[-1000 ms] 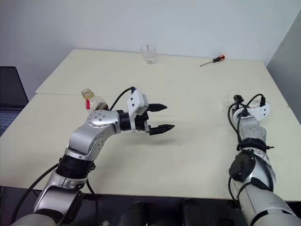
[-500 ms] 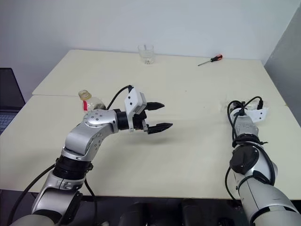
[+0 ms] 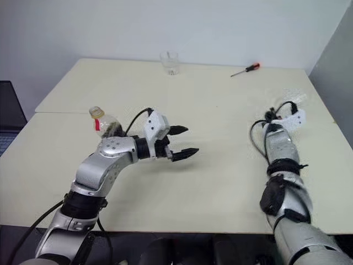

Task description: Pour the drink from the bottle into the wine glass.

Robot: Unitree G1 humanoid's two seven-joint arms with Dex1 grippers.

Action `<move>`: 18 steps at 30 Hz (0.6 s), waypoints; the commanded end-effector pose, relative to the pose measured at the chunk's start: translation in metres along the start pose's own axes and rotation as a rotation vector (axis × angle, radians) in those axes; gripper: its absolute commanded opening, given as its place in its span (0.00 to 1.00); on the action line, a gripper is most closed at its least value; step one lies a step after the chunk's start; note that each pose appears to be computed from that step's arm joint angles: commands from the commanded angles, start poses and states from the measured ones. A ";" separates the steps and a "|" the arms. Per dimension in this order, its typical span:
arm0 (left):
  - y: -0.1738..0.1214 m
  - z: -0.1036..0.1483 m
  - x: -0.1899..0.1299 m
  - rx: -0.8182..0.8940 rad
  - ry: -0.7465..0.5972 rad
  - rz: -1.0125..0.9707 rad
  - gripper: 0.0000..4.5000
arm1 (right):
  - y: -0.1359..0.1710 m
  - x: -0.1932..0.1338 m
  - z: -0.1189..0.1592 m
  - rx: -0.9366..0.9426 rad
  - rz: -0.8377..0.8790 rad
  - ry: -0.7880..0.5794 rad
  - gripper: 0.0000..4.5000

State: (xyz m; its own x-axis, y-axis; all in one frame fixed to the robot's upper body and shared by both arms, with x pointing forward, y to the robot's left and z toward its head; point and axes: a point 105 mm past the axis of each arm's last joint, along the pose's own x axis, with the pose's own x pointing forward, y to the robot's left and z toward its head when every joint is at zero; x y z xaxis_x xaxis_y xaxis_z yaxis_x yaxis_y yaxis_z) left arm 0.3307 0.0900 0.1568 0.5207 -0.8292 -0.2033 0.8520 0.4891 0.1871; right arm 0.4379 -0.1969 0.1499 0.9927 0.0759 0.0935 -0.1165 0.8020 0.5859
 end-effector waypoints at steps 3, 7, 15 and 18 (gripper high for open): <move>0.005 0.003 -0.025 -0.037 -0.019 0.028 1.00 | 0.121 -0.030 -0.045 -0.489 0.515 0.021 0.04; 0.019 -0.004 -0.041 -0.102 -0.020 0.096 1.00 | 0.147 -0.034 -0.084 -0.560 0.621 0.075 0.04; 0.012 -0.015 -0.046 -0.131 -0.003 0.126 1.00 | 0.141 -0.021 -0.115 -0.662 0.559 0.071 0.04; 0.009 -0.019 -0.047 -0.138 0.006 0.131 1.00 | 0.131 -0.019 -0.125 -0.659 0.523 0.101 0.04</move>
State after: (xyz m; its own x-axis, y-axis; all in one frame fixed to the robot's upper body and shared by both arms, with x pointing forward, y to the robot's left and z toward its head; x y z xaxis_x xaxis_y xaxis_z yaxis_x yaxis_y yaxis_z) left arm 0.3175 0.1417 0.1369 0.6250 -0.7457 -0.2309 0.7726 0.6332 0.0464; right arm 0.4042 -0.0164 0.1209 0.8078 0.5780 0.1156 -0.5707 0.8160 -0.0923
